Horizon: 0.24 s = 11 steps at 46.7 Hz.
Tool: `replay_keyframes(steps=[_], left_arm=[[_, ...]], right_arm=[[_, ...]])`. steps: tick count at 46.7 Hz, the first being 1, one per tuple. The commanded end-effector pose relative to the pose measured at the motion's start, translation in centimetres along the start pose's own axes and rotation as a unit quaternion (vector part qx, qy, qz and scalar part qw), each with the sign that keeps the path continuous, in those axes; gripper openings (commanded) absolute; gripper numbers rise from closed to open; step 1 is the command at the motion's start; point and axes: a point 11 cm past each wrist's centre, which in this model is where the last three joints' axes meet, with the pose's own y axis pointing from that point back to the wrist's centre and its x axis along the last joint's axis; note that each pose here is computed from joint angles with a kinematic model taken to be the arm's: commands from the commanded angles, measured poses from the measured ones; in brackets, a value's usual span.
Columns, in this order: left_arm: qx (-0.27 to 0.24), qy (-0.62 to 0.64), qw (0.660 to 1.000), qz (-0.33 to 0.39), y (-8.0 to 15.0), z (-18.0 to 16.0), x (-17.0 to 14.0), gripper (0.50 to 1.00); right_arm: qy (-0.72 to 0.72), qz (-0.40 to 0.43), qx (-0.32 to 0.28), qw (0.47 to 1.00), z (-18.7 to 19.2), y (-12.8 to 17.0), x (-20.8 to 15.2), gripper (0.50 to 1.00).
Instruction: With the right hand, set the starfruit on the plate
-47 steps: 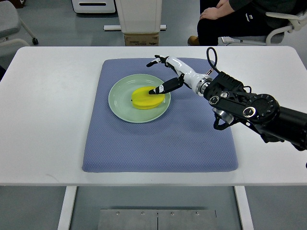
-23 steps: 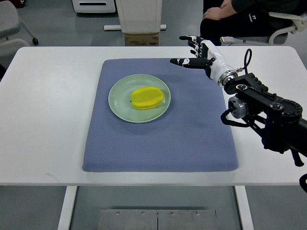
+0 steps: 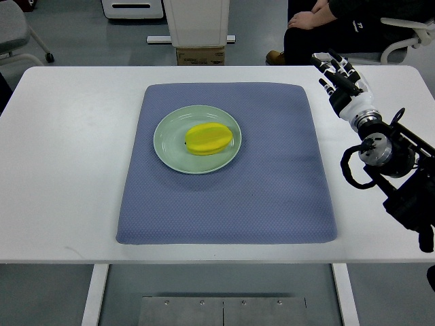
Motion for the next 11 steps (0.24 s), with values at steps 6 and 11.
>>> replay_keyframes(steps=[6,11], left_arm=[[0.0,0.0,1.0,0.0,0.0,0.01,0.0,1.0],[0.0,0.0,1.0,0.0,0.0,0.01,0.0,1.0]], right_arm=[[-0.008,0.007,-0.007,1.0,0.91,0.58,1.27,1.0],[-0.007,0.009,-0.009,1.0,1.05,0.71,1.59,1.0]])
